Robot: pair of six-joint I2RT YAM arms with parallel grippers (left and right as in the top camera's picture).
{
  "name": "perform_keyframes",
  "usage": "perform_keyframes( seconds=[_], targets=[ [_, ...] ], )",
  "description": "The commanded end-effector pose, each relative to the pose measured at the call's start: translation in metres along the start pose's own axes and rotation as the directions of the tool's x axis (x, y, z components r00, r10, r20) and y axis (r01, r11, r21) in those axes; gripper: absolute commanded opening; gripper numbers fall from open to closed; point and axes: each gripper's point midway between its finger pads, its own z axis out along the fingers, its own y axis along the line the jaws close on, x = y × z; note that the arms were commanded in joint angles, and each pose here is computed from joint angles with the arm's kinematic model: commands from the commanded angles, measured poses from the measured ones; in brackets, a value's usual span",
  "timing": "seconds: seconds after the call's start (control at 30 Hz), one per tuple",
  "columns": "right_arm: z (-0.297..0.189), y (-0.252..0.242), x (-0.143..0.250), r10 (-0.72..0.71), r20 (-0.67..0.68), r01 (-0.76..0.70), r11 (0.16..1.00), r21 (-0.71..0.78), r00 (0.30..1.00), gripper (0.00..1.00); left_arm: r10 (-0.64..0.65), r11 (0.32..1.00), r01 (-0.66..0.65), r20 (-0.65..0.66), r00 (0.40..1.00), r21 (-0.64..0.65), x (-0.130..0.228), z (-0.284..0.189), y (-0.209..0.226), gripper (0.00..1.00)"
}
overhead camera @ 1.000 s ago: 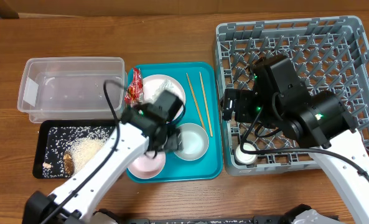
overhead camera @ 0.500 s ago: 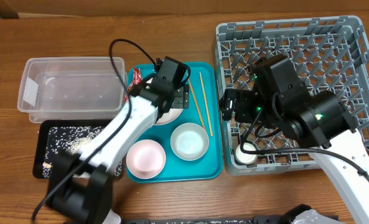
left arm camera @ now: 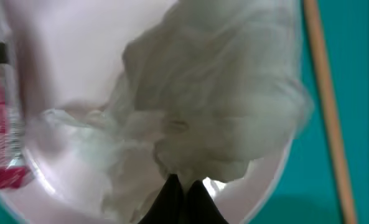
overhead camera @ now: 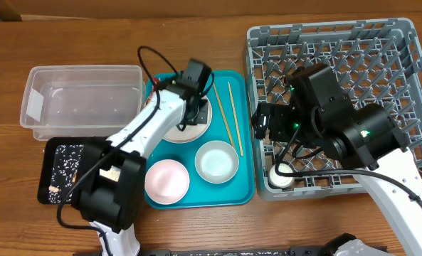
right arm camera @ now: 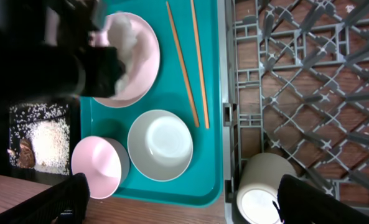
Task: Sort waste into correct bins and load items into the dishwasher
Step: 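Grasp the tissue and red wrapper from the plate with left gripper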
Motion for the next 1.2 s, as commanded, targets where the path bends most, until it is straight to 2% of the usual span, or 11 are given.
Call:
perform_keyframes(
  seconds=[0.0,0.17,0.4,0.43,0.5,0.57,0.63,0.77,0.97,1.07,1.17],
  targets=[
    [-0.005,0.001,-0.003,-0.006,0.012,0.006,1.0,-0.006,1.0,0.99,-0.027,1.0,0.028,0.172,0.985,-0.001,-0.045,-0.083,0.01,0.04],
    [-0.005,0.0,-0.001,-0.005,0.004,0.005,1.0,-0.001,1.0,0.99,-0.142,0.964,0.194,0.26,0.955,-0.184,-0.061,-0.126,0.097,0.04],
    [-0.005,0.001,-0.002,-0.005,0.01,0.006,1.0,-0.004,1.0,0.99,-0.376,0.873,0.41,0.17,0.911,-0.264,-0.045,-0.089,0.191,0.04],
    [-0.005,0.001,-0.002,-0.006,0.01,0.006,1.0,-0.005,1.0,0.99,-0.395,0.866,0.424,0.158,0.905,-0.263,-0.044,-0.082,0.197,0.09],
    [-0.005,0.001,-0.003,-0.006,0.012,0.006,1.0,-0.005,1.0,1.0,-0.416,0.881,0.43,0.111,0.903,-0.197,-0.043,-0.07,0.195,0.6],
    [-0.005,0.002,-0.003,-0.006,0.013,0.006,1.0,-0.006,1.0,1.0,-0.394,0.914,0.397,0.056,0.917,-0.083,-0.043,-0.066,0.176,0.78],
    [-0.005,0.002,-0.003,-0.006,0.014,0.006,1.0,-0.007,1.0,1.0,-0.371,0.928,0.372,0.039,0.928,-0.022,-0.045,-0.069,0.157,0.86],
    [-0.005,0.003,-0.005,-0.006,0.023,0.007,1.0,-0.012,1.0,1.0,-0.201,0.977,0.204,0.052,0.978,-0.065,-0.045,-0.071,0.111,0.87],
    [-0.003,0.004,-0.007,-0.007,0.029,0.007,1.0,-0.016,1.0,1.0,-0.018,0.964,0.043,0.095,0.995,-0.263,-0.046,-0.048,0.074,0.82],
    [-0.001,0.003,-0.006,-0.006,0.02,0.006,1.0,-0.011,1.0,1.0,-0.017,0.948,0.04,0.075,0.997,-0.316,-0.045,-0.023,0.074,0.68],
    [0.001,0.002,-0.004,-0.006,0.013,0.006,1.0,-0.006,1.0,1.0,-0.058,0.932,0.071,0.048,0.997,-0.354,-0.042,0.003,0.083,0.63]
  ],
)
